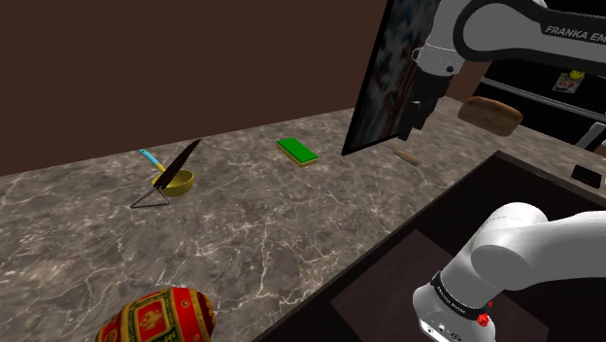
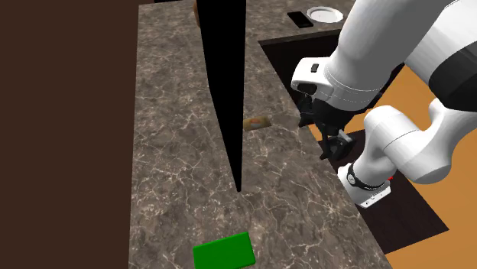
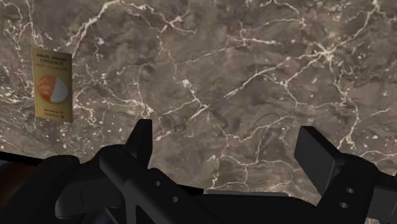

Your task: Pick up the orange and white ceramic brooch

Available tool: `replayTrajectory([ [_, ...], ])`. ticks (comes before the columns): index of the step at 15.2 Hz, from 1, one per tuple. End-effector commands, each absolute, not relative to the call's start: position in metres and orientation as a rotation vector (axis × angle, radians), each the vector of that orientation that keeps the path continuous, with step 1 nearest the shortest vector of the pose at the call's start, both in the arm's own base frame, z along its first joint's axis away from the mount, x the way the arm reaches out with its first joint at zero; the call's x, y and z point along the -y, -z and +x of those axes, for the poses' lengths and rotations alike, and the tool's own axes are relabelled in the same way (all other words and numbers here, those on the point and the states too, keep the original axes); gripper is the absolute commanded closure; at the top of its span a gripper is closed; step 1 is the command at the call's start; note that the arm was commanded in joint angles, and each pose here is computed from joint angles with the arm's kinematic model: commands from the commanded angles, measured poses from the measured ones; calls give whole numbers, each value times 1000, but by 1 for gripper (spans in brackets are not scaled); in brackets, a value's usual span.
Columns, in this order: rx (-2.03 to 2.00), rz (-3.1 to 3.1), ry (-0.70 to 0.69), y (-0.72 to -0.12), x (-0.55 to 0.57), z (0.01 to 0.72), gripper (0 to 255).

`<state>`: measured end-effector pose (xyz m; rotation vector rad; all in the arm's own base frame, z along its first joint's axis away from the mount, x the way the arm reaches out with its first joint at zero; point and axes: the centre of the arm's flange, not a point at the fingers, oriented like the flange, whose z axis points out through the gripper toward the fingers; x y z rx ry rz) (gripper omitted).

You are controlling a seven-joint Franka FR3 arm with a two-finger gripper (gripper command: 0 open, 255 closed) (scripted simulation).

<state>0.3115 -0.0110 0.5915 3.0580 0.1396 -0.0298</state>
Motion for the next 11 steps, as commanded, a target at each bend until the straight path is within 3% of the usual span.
replayTrajectory([
  [1, -140, 3058, 30, -591, 11, 311, 0],
  [11, -95, 3094, 18, -528, 129, 335, 0],
])
